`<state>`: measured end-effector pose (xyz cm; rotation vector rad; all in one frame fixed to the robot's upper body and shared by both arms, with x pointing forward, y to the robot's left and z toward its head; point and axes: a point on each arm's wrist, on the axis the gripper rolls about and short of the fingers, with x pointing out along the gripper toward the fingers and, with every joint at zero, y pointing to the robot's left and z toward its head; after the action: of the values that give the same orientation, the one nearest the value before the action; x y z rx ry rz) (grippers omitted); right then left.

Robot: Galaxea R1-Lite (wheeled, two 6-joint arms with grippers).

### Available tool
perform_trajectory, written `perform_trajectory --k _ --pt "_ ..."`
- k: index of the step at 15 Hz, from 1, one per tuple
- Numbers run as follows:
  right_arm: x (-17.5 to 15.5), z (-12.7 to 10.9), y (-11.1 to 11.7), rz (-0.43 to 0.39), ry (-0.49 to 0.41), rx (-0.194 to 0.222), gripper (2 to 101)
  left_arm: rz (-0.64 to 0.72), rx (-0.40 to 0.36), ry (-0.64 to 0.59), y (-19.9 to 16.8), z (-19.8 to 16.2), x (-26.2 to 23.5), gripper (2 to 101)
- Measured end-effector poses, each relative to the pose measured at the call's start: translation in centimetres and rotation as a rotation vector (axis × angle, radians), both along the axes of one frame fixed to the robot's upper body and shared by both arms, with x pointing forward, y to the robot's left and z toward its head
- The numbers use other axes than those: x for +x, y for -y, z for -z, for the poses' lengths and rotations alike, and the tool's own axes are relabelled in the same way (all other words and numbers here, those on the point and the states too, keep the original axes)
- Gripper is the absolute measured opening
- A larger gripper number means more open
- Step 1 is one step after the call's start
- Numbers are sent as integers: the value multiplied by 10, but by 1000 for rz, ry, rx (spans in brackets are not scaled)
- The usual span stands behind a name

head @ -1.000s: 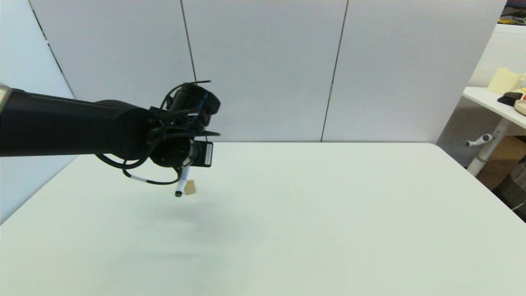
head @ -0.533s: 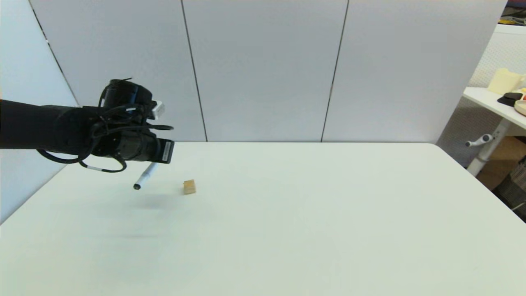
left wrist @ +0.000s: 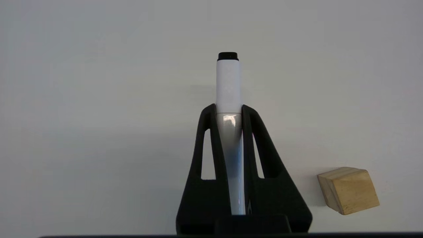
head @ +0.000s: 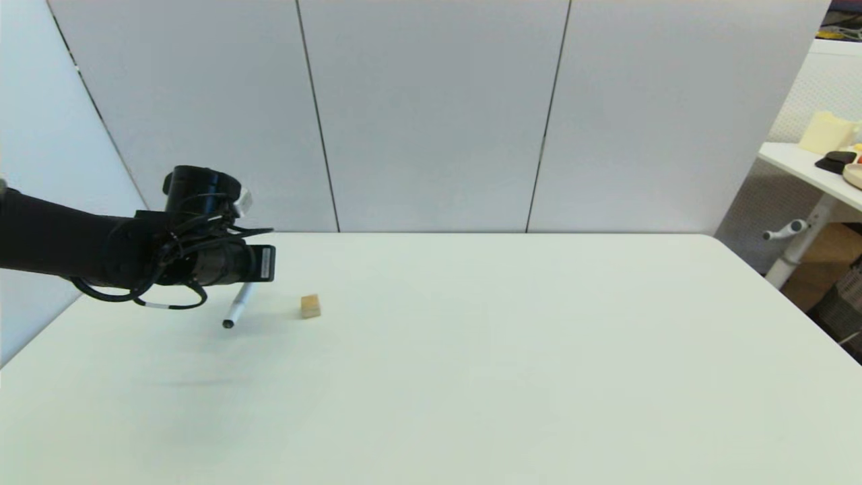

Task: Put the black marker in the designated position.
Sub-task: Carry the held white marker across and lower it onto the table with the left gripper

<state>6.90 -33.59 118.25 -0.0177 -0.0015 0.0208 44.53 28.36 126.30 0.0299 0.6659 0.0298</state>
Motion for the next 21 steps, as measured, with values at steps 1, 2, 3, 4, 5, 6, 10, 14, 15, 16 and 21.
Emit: perform_trajectory --k 1,2,3,4,5,6,10,14,15,16,21 --pt "0 0 0 0 0 0 980 -3 0 -6 0 3 2 102" --pt "0 0 0 0 0 0 980 -3 -1 -12 0 6 3 102" --pt "0 0 0 0 0 0 980 -5 -2 -15 0 9 5 102" --pt "0 0 0 0 0 0 980 -6 -2 -17 1 11 7 102" --pt "0 0 0 0 0 0 980 -6 -2 -23 1 14 8 102" --pt "0 0 0 0 0 0 980 -5 -1 -28 1 16 9 102" --pt "0 0 0 0 0 0 980 -3 2 -48 1 23 12 102" --pt "0 0 0 0 0 0 980 -3 4 -60 2 28 14 102" --pt "0 0 0 0 0 0 980 -3 4 -62 2 29 14 102" --pt "0 0 0 0 0 0 980 -3 4 -58 2 29 15 102" --pt "0 0 0 0 0 0 980 -4 3 -53 2 32 17 102"
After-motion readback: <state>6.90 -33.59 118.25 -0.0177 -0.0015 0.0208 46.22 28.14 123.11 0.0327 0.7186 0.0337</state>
